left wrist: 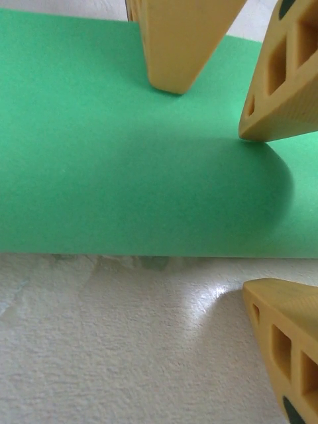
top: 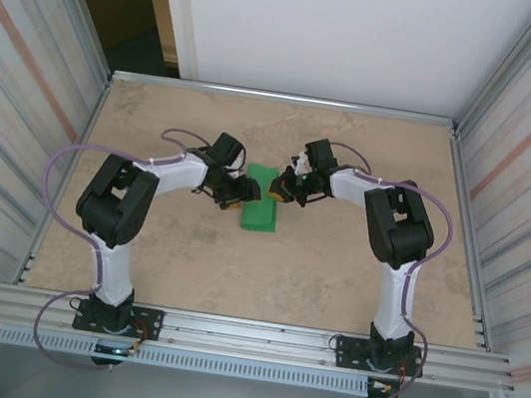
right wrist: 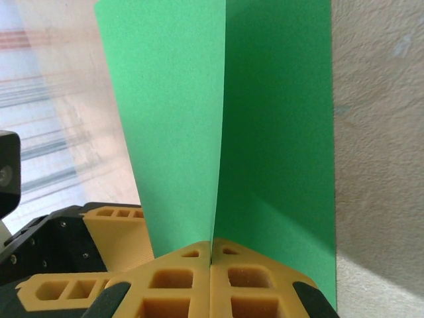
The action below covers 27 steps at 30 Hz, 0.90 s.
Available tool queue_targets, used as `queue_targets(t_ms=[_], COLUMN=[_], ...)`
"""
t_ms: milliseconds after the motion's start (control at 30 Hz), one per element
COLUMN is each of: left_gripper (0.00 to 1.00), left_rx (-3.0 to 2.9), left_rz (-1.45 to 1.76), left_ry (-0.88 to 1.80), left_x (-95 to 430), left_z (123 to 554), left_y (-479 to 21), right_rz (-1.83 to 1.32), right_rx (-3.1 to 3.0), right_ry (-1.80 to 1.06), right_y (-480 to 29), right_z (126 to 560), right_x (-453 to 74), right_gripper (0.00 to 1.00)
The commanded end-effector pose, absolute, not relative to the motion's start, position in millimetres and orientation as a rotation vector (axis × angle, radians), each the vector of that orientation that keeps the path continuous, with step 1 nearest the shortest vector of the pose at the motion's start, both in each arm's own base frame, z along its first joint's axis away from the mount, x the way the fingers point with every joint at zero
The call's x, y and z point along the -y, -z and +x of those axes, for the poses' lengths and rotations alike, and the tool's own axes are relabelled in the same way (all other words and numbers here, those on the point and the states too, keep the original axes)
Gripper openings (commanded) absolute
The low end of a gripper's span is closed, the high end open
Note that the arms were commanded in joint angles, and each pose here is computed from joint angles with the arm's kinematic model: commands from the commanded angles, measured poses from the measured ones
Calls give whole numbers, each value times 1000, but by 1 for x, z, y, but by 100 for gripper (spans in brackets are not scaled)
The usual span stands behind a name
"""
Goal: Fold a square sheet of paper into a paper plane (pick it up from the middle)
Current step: Fold the square sheet of paper in half at the center of the table, then hold the square sheet of paper at the center of the table.
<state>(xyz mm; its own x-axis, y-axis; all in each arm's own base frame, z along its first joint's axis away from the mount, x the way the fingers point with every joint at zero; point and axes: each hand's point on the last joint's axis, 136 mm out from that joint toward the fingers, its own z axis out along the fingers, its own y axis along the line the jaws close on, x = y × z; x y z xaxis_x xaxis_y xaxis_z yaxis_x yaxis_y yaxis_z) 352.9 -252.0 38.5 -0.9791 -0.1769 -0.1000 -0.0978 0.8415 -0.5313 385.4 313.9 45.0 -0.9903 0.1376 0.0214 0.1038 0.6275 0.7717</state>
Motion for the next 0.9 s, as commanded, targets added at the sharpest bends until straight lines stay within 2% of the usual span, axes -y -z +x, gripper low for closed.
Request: queue_targets(t_ms=[0, 467, 633, 733, 867], left_gripper=[57, 55, 55, 54, 52], left_rx=[-2880, -2905, -2941, -2972, -3010], left_rz=[-225, -204, -210, -226, -233], left_ry=[780, 720, 667, 611, 524], left_x=[251, 249, 244, 236, 227], left_z=[358, 364, 360, 354, 345], left_y=[-39, -30, -21, -13, 0], right_rz=[197, 207, 226, 231, 285], right_rx=[-2819, -2830, -2837, -2828, -2804], right_ry=[-1291, -1287, -1274, -1265, -1232], right_y=[-38, -33, -36, -44, -60], right_z=[386, 385, 384, 385, 390], right_x=[-313, -312, -311, -310, -300], right_gripper=[0, 1, 6, 17, 42])
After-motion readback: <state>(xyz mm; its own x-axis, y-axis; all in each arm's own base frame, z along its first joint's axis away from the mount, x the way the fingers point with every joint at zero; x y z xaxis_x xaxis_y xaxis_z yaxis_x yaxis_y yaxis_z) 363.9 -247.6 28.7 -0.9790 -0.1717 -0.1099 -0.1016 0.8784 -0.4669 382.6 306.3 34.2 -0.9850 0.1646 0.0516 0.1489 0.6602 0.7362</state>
